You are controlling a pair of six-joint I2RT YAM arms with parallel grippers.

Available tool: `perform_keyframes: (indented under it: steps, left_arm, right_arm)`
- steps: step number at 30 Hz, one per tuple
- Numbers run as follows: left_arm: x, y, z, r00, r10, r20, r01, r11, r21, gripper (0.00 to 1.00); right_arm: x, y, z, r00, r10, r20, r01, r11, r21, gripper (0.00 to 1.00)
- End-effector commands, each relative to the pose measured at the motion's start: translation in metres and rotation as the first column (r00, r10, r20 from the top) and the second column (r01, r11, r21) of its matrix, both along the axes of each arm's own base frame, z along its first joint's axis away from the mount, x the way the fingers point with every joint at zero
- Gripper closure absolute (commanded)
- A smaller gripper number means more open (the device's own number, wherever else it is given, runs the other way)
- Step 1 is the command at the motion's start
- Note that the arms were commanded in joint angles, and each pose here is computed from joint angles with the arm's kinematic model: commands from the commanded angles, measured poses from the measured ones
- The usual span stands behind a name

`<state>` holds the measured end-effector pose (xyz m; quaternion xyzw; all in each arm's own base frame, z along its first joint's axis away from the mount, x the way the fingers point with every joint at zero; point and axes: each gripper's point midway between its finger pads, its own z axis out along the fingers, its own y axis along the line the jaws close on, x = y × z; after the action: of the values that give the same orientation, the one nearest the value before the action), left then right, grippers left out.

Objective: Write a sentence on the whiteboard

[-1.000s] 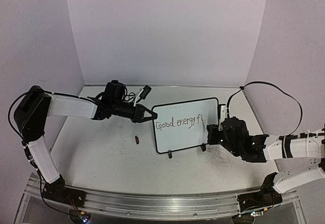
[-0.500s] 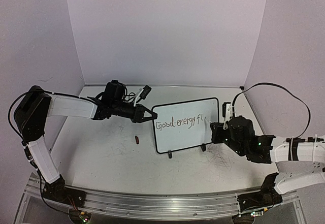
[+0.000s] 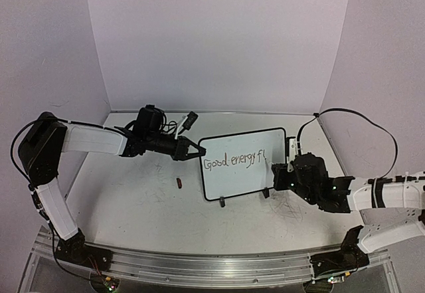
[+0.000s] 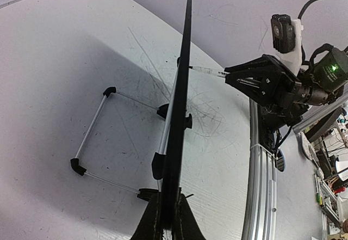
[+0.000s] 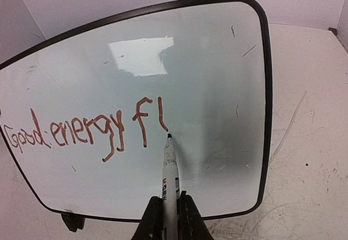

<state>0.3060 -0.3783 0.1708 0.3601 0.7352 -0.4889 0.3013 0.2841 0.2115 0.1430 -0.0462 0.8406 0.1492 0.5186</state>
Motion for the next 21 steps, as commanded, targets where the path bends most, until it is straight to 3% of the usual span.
perform_keyframes:
  steps: [1,21]
  left_arm:
    - [-0.001,0.004,-0.007,1.000,0.023,0.008,-0.023,0.999,0.043,1.00]
    - [-0.001,0.003,-0.007,1.000,0.021,0.009,-0.021,0.999,0.043,1.00]
  right_arm:
    - [0.007,0.005,0.025,0.998,0.001,0.064,-0.004,0.999,0.052,1.00]
    - [0.018,0.001,0.034,0.995,-0.052,0.086,0.047,0.998,0.051,1.00]
